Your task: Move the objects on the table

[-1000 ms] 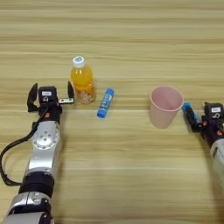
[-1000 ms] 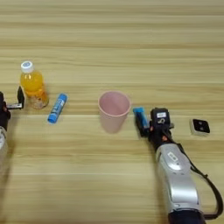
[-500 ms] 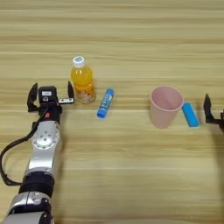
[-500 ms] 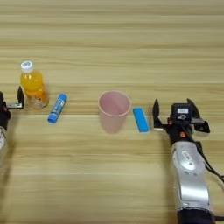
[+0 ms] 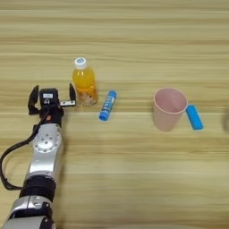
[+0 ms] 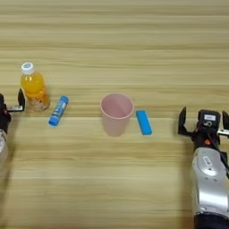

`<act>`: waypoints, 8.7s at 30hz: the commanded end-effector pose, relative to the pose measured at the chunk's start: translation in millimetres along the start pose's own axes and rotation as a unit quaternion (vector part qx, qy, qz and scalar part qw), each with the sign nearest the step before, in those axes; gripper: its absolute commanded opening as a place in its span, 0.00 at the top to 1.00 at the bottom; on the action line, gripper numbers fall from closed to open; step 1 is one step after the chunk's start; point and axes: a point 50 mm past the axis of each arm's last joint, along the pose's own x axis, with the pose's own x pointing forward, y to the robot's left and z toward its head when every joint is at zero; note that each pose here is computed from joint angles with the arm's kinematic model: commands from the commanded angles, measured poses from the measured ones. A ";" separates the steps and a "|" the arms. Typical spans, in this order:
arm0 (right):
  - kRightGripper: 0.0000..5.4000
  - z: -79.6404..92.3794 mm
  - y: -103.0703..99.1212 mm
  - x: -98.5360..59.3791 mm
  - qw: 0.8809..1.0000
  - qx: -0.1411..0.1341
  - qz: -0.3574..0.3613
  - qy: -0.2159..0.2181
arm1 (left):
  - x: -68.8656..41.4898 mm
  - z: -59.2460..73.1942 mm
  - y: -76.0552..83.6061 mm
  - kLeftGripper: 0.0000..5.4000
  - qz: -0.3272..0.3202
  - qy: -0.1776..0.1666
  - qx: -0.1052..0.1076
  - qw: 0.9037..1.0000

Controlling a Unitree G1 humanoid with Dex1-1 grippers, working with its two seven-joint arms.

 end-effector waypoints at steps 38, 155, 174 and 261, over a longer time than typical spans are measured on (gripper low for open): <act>0.33 -29.3 3.5 -3.3 0.979 0.146 0.040 0.137 | 3.9 3.4 1.7 0.00 -0.002 -0.008 0.003 1.000; 0.01 6.1 32.4 0.0 0.984 0.155 0.087 -0.008 | -39.1 3.8 -22.4 0.00 -0.158 0.027 -0.010 0.987; 0.01 5.2 37.3 0.4 0.983 0.154 0.094 -0.005 | -18.2 4.3 -35.1 0.00 -0.173 0.018 -0.003 0.985; 0.00 1.7 42.1 -1.2 0.984 0.146 0.101 0.004 | -54.5 68.2 -109.2 0.37 -0.415 -0.061 -0.103 0.902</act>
